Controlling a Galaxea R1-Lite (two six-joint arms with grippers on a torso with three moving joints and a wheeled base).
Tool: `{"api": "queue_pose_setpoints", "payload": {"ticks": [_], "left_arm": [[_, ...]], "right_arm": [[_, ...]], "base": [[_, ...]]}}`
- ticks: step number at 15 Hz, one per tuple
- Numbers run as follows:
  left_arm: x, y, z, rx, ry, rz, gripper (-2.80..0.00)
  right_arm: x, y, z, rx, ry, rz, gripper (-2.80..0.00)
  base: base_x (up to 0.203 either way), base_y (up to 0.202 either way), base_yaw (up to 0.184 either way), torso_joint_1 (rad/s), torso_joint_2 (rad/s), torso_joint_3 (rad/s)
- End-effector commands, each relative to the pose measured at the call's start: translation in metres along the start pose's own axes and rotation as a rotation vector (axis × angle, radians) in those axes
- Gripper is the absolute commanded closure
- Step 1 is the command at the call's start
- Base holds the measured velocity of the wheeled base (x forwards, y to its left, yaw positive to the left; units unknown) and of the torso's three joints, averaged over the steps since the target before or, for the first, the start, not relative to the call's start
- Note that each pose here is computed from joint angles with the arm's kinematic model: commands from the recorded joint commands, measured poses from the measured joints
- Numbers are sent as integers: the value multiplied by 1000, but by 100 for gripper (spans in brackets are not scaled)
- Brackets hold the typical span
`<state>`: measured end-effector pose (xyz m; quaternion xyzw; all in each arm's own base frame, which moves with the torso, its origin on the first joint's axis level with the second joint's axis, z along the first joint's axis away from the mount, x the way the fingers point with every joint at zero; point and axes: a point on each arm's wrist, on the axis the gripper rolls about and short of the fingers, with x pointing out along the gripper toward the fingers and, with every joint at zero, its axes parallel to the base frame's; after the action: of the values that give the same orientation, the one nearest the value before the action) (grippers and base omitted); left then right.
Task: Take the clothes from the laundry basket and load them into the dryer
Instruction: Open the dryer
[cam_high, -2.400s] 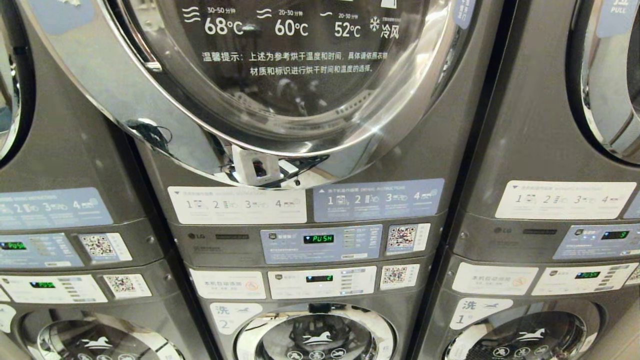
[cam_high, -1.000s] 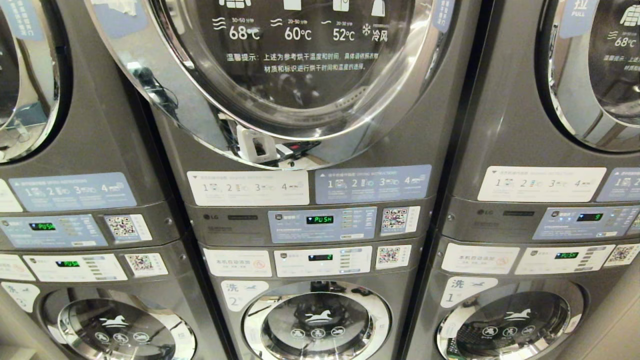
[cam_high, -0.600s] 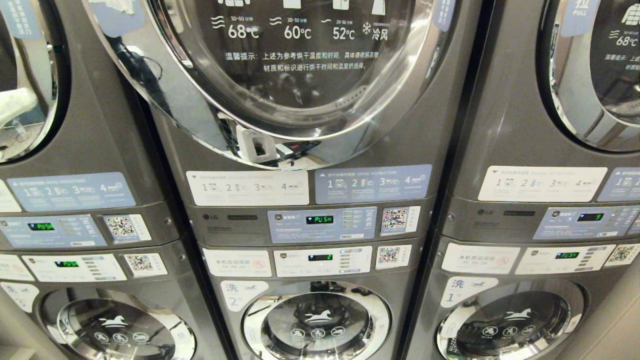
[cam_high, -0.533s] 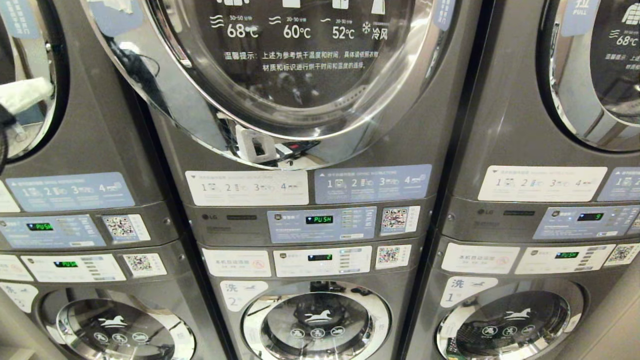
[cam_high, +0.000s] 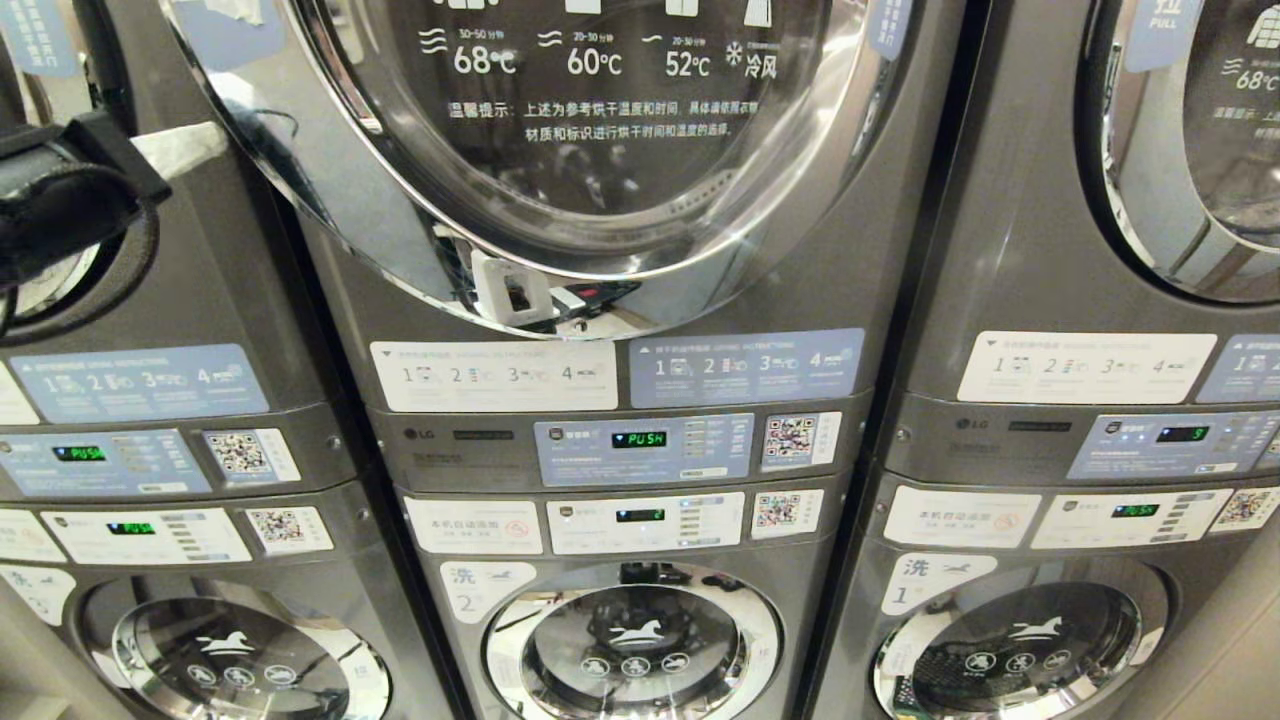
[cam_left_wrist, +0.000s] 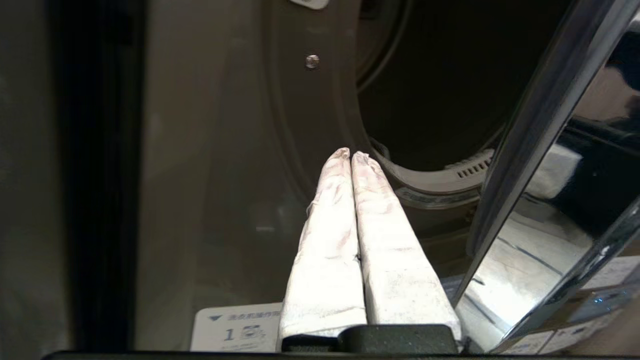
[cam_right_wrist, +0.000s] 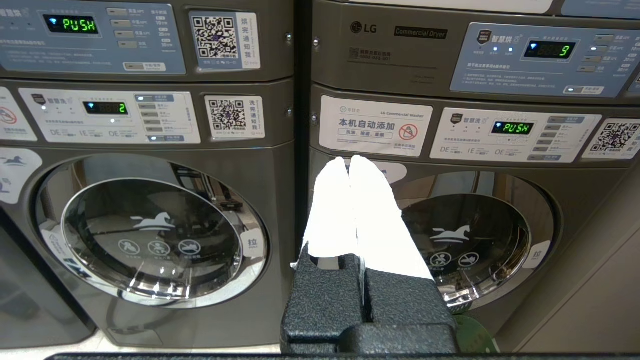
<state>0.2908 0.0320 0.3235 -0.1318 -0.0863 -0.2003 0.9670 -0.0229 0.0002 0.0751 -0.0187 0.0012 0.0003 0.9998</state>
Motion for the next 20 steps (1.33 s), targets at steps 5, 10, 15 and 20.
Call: {"api": "queue_pose_setpoints", "payload": {"ticks": [5, 10, 15, 20], "left_arm": [[18, -10, -4, 10, 3, -67, 0], [22, -25, -4, 9, 0, -117, 0], [3, -52, 5, 12, -19, -176, 0], [-38, -78, 10, 14, -29, -207, 0]], "right_arm": [[0, 0, 0, -2, -1, 2, 0], [0, 0, 0, -4, -1, 2, 0], [0, 0, 0, -4, 0, 4, 0], [0, 0, 0, -4, -1, 4, 0]], "base": [[0, 0, 0, 0, 0, 0], [0, 0, 0, 0, 0, 0], [0, 0, 0, 0, 0, 0], [0, 0, 0, 0, 0, 0]]}}
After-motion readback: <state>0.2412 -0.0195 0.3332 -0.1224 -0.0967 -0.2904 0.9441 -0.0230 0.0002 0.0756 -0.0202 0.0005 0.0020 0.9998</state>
